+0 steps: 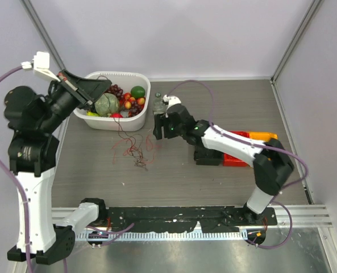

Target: Untangle the cables

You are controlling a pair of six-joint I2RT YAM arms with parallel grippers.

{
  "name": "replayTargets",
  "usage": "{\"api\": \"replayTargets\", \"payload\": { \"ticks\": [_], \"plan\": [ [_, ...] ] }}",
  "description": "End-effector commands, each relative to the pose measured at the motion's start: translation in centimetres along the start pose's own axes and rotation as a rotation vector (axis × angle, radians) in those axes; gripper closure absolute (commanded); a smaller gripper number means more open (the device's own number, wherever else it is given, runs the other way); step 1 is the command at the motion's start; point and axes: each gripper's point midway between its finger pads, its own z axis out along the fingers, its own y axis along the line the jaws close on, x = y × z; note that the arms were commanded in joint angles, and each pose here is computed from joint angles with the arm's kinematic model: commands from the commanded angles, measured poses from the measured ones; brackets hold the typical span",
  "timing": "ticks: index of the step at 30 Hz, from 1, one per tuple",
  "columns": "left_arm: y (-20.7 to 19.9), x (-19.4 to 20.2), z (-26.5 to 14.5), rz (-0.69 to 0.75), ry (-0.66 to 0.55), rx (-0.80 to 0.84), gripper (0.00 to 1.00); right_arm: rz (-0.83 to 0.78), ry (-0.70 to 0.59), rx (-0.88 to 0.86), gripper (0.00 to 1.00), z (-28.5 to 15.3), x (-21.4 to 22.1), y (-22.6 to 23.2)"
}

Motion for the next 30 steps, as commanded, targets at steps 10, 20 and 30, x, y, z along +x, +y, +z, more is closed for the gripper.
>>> {"api": "replayTargets", "payload": {
  "ticks": [10, 20, 30],
  "plan": [
    [2.2, 3.0, 1.2, -0.107, 0.088, 0.001, 1.0, -0.302, -0.169, -0.612, 0.29, -11.2, -2.5, 10.6],
    [2.2, 3.0, 1.2, -0.117, 0.087, 0.001, 1.0, -0.11, -0.314, -0.631, 0.37, -9.9, -3.6, 16.1],
    [1.5, 2.7, 1.1, -0.129, 0.081, 0.028, 1.0, -0.081, -0.312, -0.639, 0.42, -9.0, -1.7, 17.4]
  ]
}}
